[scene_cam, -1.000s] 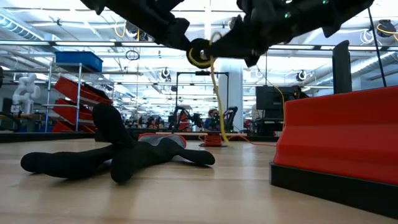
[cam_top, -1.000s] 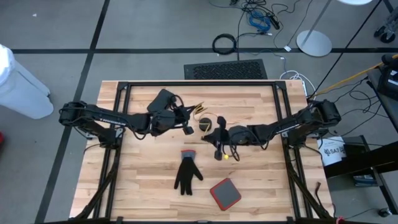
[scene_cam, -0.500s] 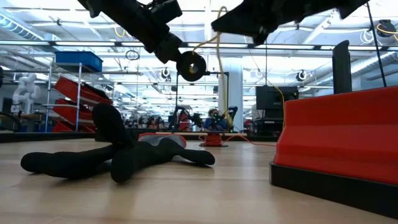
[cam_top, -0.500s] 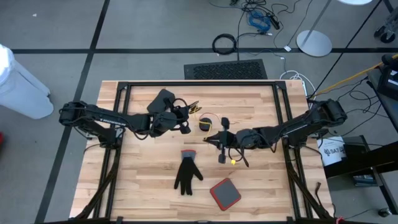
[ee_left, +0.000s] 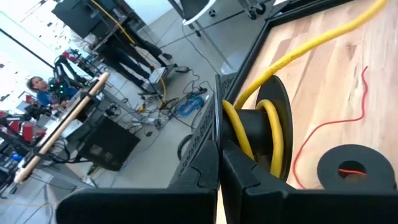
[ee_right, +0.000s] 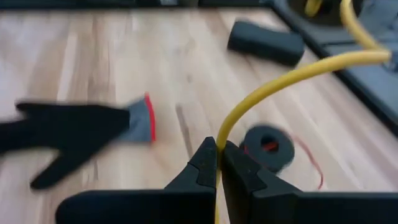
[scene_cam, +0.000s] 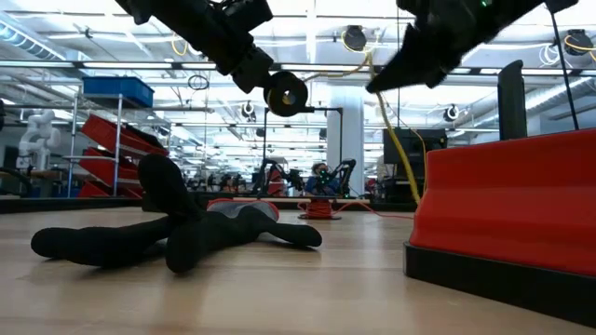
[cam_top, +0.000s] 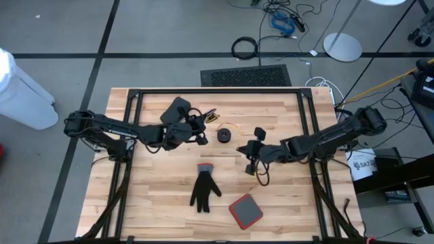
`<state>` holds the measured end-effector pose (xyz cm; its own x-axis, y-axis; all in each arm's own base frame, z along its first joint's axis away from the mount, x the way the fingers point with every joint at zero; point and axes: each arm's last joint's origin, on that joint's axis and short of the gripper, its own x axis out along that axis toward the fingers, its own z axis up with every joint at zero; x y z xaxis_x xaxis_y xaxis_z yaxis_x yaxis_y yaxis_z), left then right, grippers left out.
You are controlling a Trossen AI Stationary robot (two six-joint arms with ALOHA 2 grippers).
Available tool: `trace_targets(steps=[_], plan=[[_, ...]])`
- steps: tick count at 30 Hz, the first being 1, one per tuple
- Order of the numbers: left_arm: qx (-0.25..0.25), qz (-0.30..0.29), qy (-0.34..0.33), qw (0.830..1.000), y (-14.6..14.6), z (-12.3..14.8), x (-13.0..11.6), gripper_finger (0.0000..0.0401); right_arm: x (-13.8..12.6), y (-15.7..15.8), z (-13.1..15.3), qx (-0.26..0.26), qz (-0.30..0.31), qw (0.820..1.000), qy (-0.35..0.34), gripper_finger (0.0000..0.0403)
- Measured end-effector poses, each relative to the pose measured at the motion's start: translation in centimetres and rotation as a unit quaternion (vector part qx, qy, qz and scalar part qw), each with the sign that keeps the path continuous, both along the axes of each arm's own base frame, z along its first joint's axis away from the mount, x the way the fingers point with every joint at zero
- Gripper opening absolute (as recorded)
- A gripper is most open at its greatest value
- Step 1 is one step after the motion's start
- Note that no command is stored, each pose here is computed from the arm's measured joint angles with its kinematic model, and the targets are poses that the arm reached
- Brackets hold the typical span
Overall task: Coil cords
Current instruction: Uncoil the yellow wire from the black spool
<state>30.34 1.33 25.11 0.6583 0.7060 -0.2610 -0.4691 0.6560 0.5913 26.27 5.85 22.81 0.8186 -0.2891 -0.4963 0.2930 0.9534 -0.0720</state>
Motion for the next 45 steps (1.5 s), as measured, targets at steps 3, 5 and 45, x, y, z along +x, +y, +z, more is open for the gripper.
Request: trace_targets(steps=[3, 5, 45], plan=[[-0.006, -0.017, -0.005, 1.0, -0.2, 0.1, 0.1, 0.0, -0.4, -0.3, -0.6, 0.005, -0.025, 0.999, 0.031, 0.0], [-0.01, -0.03, -0.018, 0.999, -0.5, 0.3, 0.2, 0.0, -0.6, -0.8, -1.0, 0.009, -0.044, 0.998, 0.05, 0.0], [-0.042, -0.098, -0.085, 0.991, -1.2, 1.3, 0.8, 0.0, 3.0, -0.2, -2.4, -0.069, 0.002, 0.998, -0.012, 0.0186]])
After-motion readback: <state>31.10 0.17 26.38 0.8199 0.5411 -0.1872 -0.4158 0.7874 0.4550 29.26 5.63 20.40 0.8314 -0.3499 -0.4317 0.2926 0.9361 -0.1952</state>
